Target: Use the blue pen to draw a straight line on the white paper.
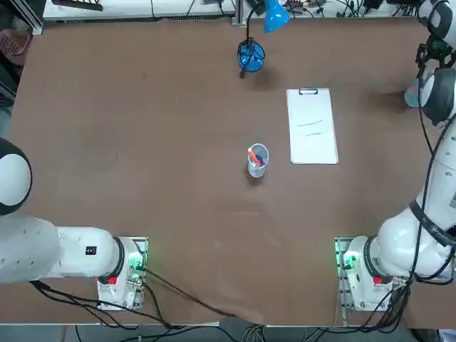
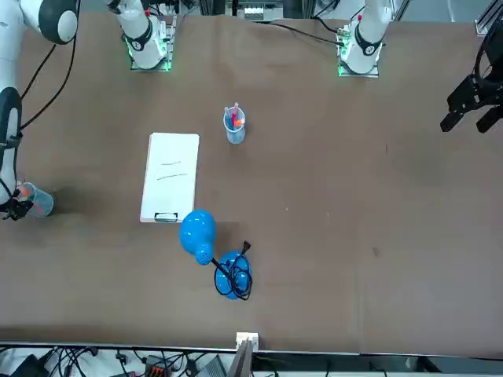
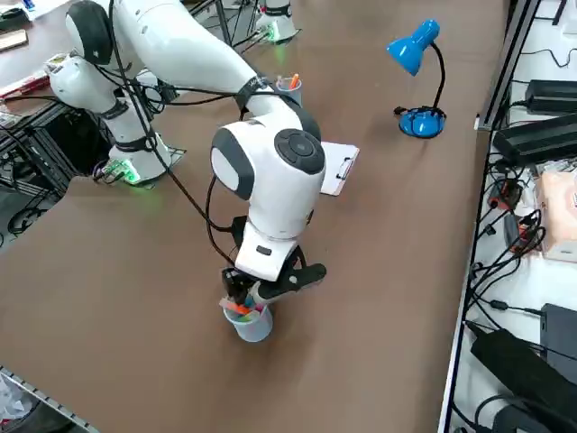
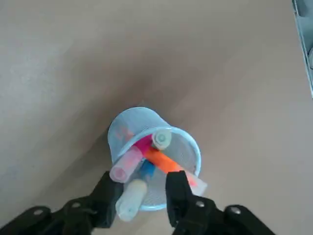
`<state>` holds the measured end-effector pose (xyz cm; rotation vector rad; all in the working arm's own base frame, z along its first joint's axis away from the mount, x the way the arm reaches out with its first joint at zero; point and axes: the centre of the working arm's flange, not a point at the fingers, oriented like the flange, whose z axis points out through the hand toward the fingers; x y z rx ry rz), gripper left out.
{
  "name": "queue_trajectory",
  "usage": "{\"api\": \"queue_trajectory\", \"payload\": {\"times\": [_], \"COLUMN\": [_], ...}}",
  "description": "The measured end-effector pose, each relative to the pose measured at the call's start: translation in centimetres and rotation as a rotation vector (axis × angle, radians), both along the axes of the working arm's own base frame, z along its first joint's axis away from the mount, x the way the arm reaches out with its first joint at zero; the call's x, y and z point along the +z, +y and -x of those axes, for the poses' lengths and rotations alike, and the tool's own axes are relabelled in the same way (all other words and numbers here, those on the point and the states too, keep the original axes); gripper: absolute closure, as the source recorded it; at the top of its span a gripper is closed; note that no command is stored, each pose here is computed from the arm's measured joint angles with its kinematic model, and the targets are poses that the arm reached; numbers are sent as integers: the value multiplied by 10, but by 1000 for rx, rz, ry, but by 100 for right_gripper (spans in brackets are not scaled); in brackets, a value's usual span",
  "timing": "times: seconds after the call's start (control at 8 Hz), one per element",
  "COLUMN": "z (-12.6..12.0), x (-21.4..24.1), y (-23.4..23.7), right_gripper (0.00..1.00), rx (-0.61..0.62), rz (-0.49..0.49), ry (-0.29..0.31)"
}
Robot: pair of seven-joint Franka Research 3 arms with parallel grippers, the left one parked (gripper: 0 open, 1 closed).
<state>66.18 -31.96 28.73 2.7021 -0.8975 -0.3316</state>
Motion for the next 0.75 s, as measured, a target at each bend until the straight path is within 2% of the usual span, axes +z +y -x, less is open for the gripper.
{"api": "queue_trajectory", "payload": {"times": [0.38, 0.5, 0.75], "z": [-3, -3, -3], "x": [1, 2, 4], "y": [4, 4, 2], "right_gripper": [71, 76, 79], "rx": [1, 2, 0], "rz": [-8, -7, -4], "ry": [-9, -12, -13]}}
